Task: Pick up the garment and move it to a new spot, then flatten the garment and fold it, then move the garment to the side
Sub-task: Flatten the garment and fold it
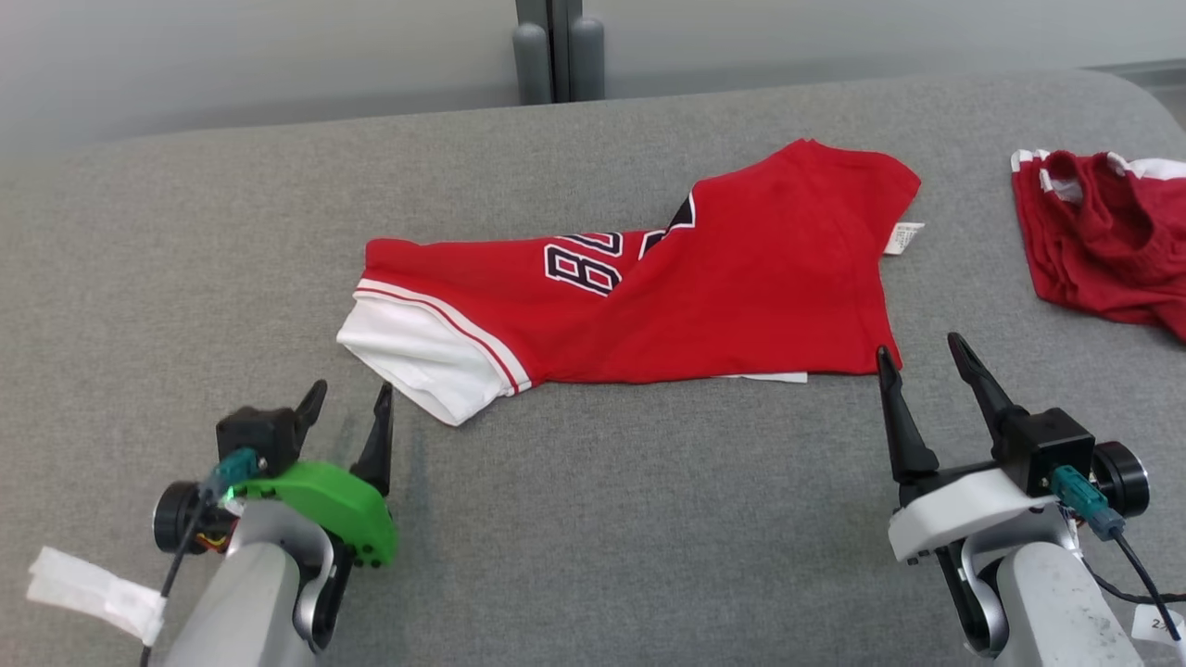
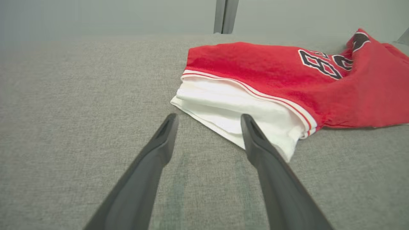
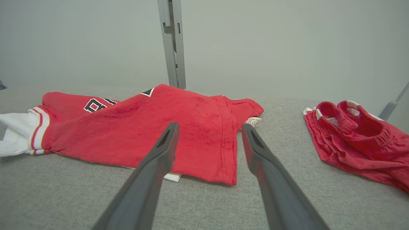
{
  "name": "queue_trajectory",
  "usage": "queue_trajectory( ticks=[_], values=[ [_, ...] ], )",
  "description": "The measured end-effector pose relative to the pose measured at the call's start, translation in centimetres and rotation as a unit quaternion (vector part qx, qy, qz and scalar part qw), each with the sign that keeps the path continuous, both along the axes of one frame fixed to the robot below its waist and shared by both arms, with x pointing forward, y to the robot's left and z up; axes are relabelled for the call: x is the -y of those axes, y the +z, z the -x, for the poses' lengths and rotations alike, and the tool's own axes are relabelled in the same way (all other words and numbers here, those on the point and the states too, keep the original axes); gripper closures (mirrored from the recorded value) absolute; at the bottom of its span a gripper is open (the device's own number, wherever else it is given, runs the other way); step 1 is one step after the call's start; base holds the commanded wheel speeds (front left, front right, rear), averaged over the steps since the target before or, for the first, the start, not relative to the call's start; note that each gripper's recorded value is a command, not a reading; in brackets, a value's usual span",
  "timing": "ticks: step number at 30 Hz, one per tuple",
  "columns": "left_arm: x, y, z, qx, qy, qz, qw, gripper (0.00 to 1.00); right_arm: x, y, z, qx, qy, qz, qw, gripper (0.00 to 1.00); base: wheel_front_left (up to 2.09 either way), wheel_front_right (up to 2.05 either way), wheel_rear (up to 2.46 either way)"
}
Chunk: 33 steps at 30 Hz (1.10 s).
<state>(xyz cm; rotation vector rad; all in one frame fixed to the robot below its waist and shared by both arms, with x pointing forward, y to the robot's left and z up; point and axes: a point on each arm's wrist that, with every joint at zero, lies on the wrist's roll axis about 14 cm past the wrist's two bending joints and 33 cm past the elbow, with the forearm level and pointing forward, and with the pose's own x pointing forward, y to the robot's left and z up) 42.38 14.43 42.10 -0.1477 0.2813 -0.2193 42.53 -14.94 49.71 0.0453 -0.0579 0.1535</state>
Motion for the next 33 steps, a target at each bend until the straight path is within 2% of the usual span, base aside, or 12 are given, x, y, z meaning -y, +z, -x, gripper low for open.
queue_trajectory(
  ticks=[9,18,24,25,26,27,33],
  values=[
    [-1.3,-3.5,-4.4,-0.060,-0.006,-0.041,0.997,0.00,0.8,-1.9,-1.9,-0.019,-0.009,0.013,1.000,0.00,0.00,0.00,0.00],
    [-0.8,-5.7,-6.9,-0.089,-0.028,-0.067,0.993,0.00,1.7,-3.8,-2.6,-0.041,-0.019,0.019,0.999,0.00,0.00,0.00,0.00],
    [-0.2,-6.6,-6.9,-0.112,-0.049,-0.082,0.989,0.00,2.0,-3.7,-2.8,-0.039,-0.023,0.022,0.999,0.00,0.00,0.00,0.00],
    [-0.1,-6.6,-6.8,-0.116,-0.052,-0.083,0.988,0.56,2.0,-3.6,-2.7,-0.037,-0.023,0.023,0.999,0.00,0.00,0.00,0.00],
    [-0.1,-6.6,-6.7,-0.119,-0.053,-0.082,0.988,0.68,2.0,-3.5,-2.7,-0.036,-0.023,0.024,0.999,0.00,0.00,0.00,0.00],
    [0.0,-6.7,-6.6,-0.122,-0.055,-0.082,0.988,1.00,2.0,-3.4,-2.7,-0.035,-0.024,0.024,0.999,0.00,0.00,0.00,0.00],
    [0.5,-5.9,-5.6,-0.109,-0.061,-0.066,0.990,1.00,2.2,-2.5,-2.7,-0.023,-0.026,0.025,0.999,0.00,0.00,0.00,0.00]
  ],
)
